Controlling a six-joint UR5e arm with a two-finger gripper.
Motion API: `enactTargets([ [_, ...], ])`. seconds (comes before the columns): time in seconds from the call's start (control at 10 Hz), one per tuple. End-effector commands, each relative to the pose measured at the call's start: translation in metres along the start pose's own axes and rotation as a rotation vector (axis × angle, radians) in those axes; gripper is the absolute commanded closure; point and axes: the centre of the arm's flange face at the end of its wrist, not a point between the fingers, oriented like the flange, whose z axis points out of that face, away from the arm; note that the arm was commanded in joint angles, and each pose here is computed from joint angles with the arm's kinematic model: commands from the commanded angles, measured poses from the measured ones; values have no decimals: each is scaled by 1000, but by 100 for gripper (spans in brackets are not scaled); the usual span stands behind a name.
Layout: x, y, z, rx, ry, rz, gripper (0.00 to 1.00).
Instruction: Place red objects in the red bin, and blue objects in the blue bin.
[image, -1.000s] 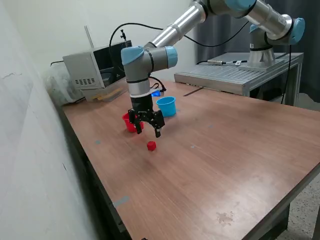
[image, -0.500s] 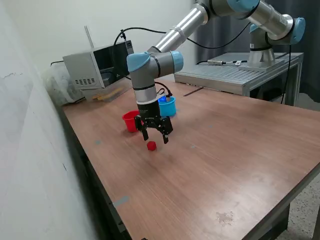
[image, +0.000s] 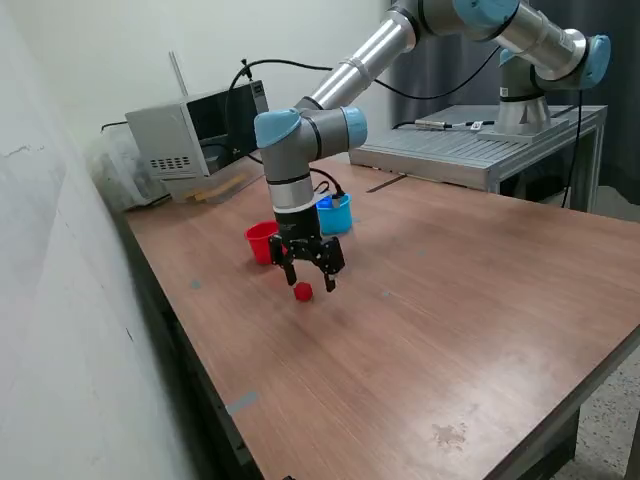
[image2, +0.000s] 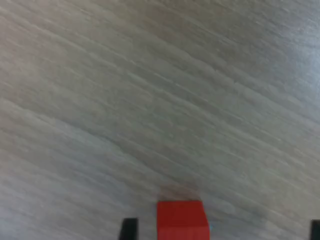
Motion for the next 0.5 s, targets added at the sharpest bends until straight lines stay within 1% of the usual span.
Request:
enactTargets([
  [0.0, 0, -1, 1, 1, -2, -1, 100],
  [0.3, -2, -1, 4, 8, -12, 0, 100],
  [0.4, -1, -1, -6, 5, -30, -1, 100],
])
